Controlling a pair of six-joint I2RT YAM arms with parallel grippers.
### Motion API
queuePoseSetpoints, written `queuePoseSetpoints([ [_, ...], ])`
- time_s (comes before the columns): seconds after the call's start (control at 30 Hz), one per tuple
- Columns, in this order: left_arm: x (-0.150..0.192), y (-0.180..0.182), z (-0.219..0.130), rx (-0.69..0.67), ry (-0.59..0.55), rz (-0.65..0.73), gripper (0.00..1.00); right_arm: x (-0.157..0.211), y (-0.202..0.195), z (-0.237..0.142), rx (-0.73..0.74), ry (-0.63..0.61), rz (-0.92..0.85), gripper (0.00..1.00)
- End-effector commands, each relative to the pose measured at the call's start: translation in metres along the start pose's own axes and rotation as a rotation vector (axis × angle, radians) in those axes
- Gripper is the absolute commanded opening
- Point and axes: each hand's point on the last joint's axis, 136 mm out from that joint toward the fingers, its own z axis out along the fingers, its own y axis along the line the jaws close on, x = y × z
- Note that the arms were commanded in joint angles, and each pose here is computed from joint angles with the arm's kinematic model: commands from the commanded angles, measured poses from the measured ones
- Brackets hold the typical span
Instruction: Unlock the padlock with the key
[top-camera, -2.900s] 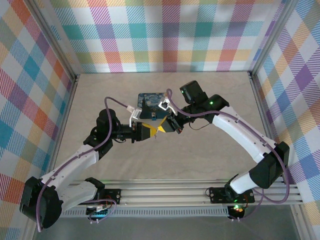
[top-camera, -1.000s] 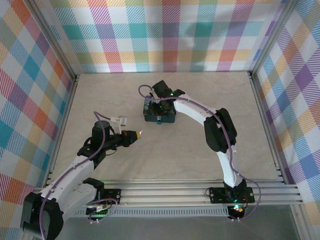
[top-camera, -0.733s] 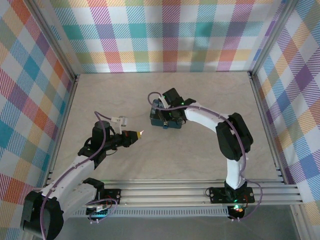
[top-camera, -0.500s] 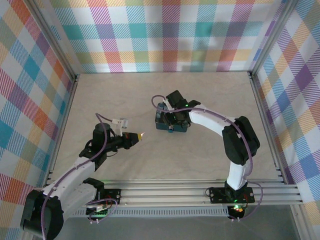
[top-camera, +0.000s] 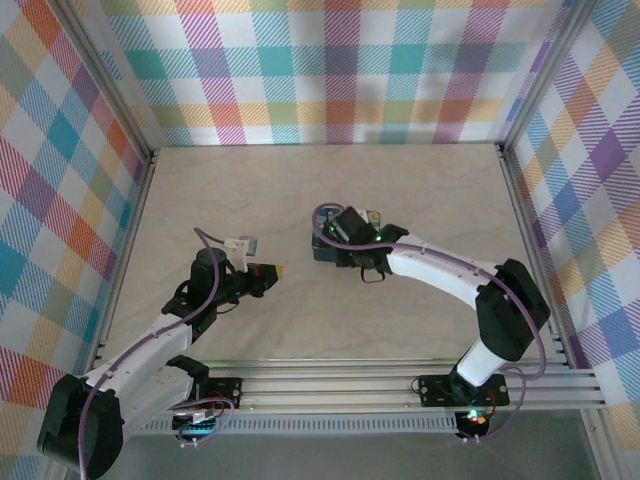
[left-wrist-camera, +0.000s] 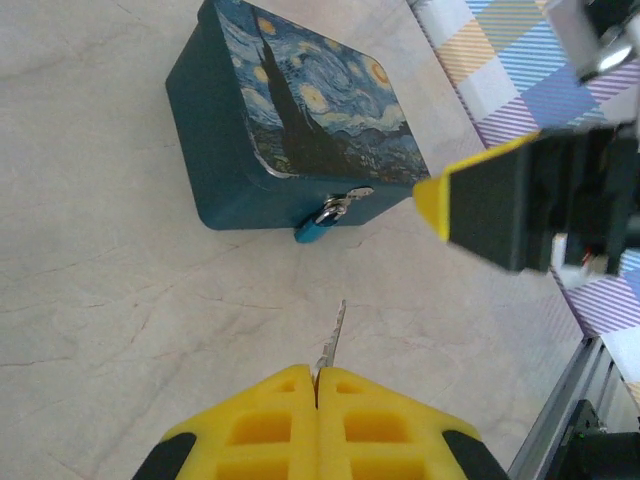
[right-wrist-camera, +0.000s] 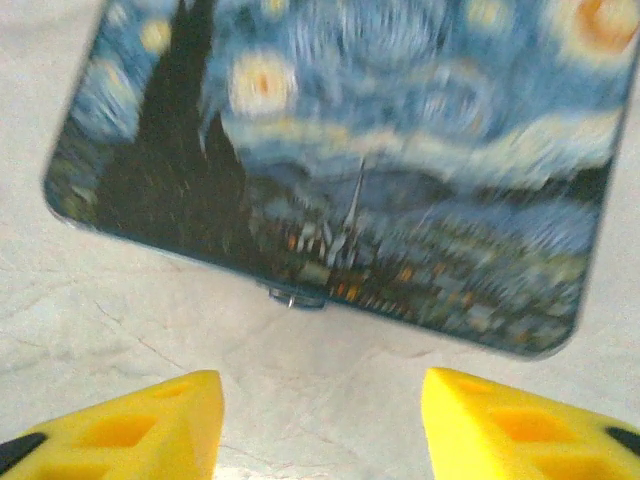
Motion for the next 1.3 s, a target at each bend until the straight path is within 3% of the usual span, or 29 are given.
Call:
queuePoseSetpoints([
  [0.0,0.002,0.000,0.002,-0.005,0.016,0.039,0.00,0.006,0.004,0.020,0.028,-0.022,0.149,0.50],
  [0.8,0.012,0.002,0.003,0.022,0.013,0.057,0.00,0.022,0.010,0.090,0.149,-0.044,0.297,0.46],
  [1.1,0.017,0.003,0.002,0.023,0.020,0.058,0.00,0.016,0.006,0.087,0.186,-0.051,0.246,0.36],
  [1.27,0.020,0.004,0.003,0.027,0.028,0.064,0.00,0.010,0.008,0.081,0.183,-0.047,0.199,0.20],
])
